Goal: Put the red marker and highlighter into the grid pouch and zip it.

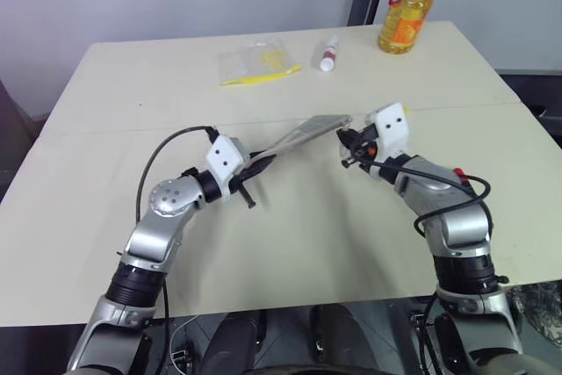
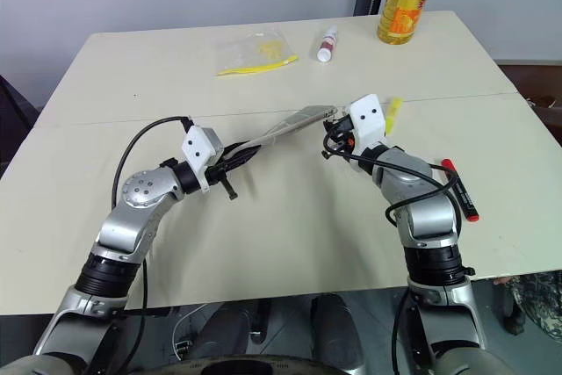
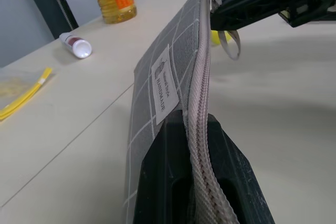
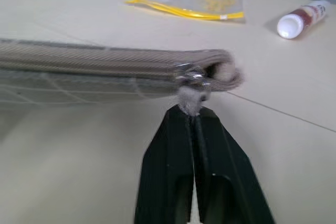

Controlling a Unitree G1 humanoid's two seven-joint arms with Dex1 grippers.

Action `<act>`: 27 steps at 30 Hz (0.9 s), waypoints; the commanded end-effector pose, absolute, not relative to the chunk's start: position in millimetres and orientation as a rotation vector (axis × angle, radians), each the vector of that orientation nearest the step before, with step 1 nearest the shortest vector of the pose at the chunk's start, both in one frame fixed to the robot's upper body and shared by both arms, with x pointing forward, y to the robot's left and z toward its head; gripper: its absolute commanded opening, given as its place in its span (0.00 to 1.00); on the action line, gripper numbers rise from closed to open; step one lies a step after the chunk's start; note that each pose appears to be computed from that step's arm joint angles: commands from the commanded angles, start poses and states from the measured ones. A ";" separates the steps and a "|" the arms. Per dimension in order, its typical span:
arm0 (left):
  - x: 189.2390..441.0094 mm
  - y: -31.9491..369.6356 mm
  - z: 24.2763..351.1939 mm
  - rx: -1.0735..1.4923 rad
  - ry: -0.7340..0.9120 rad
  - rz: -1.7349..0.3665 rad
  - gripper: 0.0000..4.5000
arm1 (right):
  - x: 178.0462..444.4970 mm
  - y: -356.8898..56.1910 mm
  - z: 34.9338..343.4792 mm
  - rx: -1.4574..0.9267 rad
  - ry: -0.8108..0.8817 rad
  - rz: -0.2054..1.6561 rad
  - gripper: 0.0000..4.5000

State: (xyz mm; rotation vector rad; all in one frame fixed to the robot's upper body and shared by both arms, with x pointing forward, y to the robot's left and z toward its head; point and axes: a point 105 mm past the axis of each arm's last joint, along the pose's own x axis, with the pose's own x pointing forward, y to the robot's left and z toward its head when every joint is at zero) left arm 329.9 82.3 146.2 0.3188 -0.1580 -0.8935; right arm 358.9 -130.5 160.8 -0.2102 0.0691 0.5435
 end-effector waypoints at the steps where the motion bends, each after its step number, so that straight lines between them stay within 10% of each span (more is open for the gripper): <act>1: 328.8 75.7 152.0 0.364 -0.184 -0.882 0.00 | 349.3 -116.9 173.9 -0.288 0.028 0.602 0.01; 17: 341.2 15.8 140.3 0.379 -0.137 -0.874 0.00 | 281.8 -41.0 163.9 -0.615 0.038 1.063 0.01; 27: 356.4 14.0 142.9 0.386 -0.147 -0.818 0.00 | 293.0 -56.3 166.3 -0.621 0.072 0.976 0.07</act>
